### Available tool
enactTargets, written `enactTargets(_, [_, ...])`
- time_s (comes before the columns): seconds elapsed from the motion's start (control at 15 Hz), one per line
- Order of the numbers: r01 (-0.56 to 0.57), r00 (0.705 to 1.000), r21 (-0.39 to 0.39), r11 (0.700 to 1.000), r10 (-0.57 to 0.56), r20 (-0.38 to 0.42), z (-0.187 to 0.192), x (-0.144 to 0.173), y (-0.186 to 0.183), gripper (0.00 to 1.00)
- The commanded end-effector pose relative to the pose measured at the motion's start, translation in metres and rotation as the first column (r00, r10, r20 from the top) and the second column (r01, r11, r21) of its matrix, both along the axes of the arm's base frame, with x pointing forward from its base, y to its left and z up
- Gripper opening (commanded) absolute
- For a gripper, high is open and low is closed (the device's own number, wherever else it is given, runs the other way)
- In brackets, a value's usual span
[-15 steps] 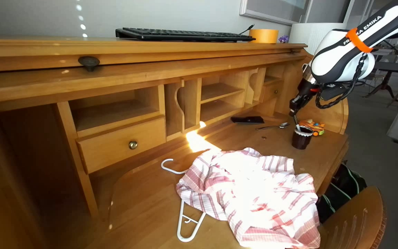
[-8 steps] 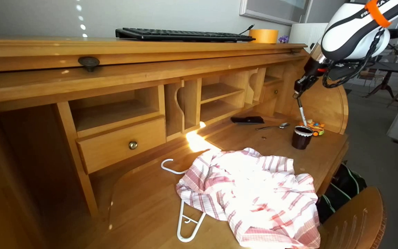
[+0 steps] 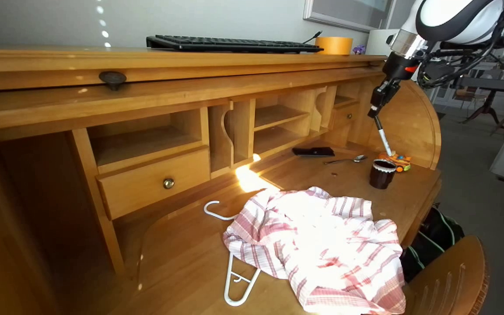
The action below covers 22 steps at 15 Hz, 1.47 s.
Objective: Remove the marker from the cup and put it on the table
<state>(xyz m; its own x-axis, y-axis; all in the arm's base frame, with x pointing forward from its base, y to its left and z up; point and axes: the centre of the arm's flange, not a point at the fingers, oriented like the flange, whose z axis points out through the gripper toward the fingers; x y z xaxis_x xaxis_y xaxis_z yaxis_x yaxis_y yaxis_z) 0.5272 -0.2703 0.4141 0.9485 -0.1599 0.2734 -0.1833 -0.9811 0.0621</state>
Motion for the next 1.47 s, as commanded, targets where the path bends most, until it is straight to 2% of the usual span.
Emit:
enactTargets(0.0, [-0.159,0.985,-0.014,0.987,0.157,-0.066,-0.033,-0.018,0.051,0.03])
enactTargets(0.33, [-0.363,0.918,-0.065,0.929,0.345,-0.195,-0.095,-0.026,0.1,0.03])
enactTargets(0.47, [-0.442,0.88,-0.12,0.889,0.403,-0.25,-0.117,-0.03,0.111,0.03])
enactTargets(0.67, [-0.557,0.809,-0.186,0.81,0.478,-0.341,-0.149,-0.04,0.118,0.03])
enactTargets(0.87, [-0.61,0.771,-0.21,0.764,0.512,-0.378,-0.178,-0.048,0.116,0.03])
enactTargets(1.07, [-0.629,0.758,-0.208,0.749,0.531,-0.379,-0.198,-0.05,0.115,0.03])
enactTargets(1.2, [-0.621,0.763,-0.187,0.761,0.533,-0.366,-0.207,-0.05,0.117,0.03])
enactTargets(1.4, [-0.577,0.799,-0.173,0.798,0.508,-0.321,-0.218,-0.049,0.121,0.03])
